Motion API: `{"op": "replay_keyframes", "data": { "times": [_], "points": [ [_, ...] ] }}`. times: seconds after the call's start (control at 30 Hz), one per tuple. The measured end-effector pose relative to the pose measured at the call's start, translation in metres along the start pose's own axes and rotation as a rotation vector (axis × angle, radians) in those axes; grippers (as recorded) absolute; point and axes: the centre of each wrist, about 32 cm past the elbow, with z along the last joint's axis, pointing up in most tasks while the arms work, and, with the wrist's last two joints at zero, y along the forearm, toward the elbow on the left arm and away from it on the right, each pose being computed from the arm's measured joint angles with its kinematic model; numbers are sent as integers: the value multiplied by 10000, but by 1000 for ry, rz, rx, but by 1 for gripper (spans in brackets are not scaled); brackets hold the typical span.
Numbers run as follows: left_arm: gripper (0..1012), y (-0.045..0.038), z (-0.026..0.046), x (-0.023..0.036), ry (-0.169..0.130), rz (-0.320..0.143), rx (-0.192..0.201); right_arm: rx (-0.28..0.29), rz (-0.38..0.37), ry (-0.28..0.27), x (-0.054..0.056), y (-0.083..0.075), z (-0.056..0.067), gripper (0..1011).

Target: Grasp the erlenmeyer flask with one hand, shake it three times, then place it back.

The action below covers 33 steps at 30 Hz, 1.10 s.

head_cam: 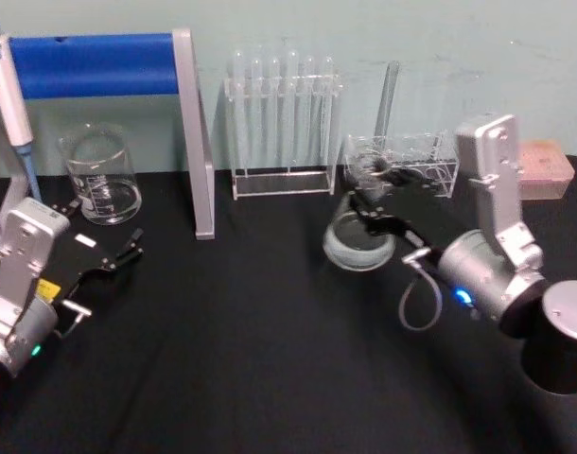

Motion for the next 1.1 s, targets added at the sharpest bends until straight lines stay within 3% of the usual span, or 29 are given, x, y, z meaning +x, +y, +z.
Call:
{"op": "replay_keyframes", "data": {
  "times": [0.23, 0.57, 0.83, 1.1],
  "points": [
    [1001, 0, 0, 0, 0, 0, 0, 12, 154, -8, -190, 207, 15, 449],
    [1001, 0, 0, 0, 0, 0, 0, 19, 202, -7, -239, 286, 30, 449],
    [1001, 0, 0, 0, 0, 0, 0, 23, 97, -1, -103, 185, 25, 449],
    [1001, 0, 0, 0, 0, 0, 0, 14, -67, -4, 94, -67, 5, 449]
  ]
}}
